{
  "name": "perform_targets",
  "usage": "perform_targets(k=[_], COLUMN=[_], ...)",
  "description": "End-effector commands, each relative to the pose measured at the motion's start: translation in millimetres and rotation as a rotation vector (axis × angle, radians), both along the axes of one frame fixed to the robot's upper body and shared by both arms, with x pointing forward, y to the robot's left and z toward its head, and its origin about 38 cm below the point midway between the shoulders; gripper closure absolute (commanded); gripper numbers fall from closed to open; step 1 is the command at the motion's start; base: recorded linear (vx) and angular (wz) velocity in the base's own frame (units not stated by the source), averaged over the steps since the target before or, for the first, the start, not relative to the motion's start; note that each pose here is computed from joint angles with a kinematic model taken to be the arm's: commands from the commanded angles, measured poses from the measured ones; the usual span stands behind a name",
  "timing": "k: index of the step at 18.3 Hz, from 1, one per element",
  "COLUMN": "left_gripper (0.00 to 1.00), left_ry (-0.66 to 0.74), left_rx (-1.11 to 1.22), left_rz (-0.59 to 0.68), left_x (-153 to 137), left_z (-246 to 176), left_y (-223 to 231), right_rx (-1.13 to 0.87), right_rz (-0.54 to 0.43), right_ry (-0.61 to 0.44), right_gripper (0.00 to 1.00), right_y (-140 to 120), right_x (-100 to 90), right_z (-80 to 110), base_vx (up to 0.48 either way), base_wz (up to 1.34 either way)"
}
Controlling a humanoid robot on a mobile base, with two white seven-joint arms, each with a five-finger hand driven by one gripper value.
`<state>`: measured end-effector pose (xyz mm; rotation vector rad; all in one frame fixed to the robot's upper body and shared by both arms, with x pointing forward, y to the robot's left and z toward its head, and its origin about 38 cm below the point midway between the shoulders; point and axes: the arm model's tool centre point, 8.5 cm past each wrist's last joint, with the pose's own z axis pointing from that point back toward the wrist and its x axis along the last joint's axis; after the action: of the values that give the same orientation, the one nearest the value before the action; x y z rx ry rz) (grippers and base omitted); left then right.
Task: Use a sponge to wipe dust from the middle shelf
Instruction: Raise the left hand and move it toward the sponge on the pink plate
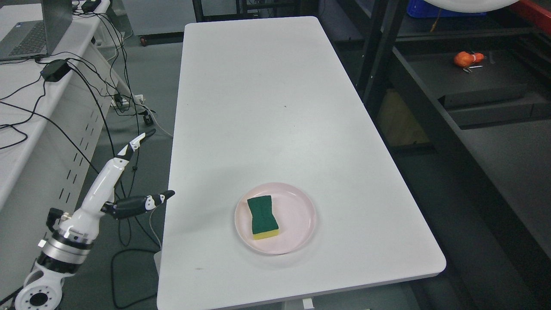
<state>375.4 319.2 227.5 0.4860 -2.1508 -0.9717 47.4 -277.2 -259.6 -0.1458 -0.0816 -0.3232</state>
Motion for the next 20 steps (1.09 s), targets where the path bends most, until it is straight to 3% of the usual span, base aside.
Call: perform_targets(k=[1,3,7,10,15,20], left_gripper=[0.04,0.05,0.02,0.06,0.1,0.1], left_ry=[-0.143,-0.144,-0.139,-0.14,-0.196,-0.203], left_rx=[0.749,0.888,0.913,0.995,1.106,1.125], left_rz=[-0.078,-0.107,-0.133,-0.154,-0.3,-0.332], left_x=[41,49,53,58,58,57], left_z=[30,29,29,26,13,-7], left_y=[-23,-41,-54,-70,-130,-167], right_rx=[0.002,0.002,0.001,0.002,0.002,0.002], right_rz=[-0.005,-0.005,-0.005,-0.005,-0.005,-0.005], right_ry=[0.053,0.053,0.053,0.053,0.053,0.053], right_gripper=[0.0,0.0,0.0,0.0,0.0,0.0], right_y=[-10,-10,-10,-10,-10,-10], right_x=[-1.4,-1.4,-1.4,-1.4,-1.4,-1.4], right_z=[0.8,0.8,0.8,0.8,0.8,0.8], base_vx=[0.0,0.0,0.0,0.0,0.0,0.0], base_wz=[0.0,0.0,0.0,0.0,0.0,0.0])
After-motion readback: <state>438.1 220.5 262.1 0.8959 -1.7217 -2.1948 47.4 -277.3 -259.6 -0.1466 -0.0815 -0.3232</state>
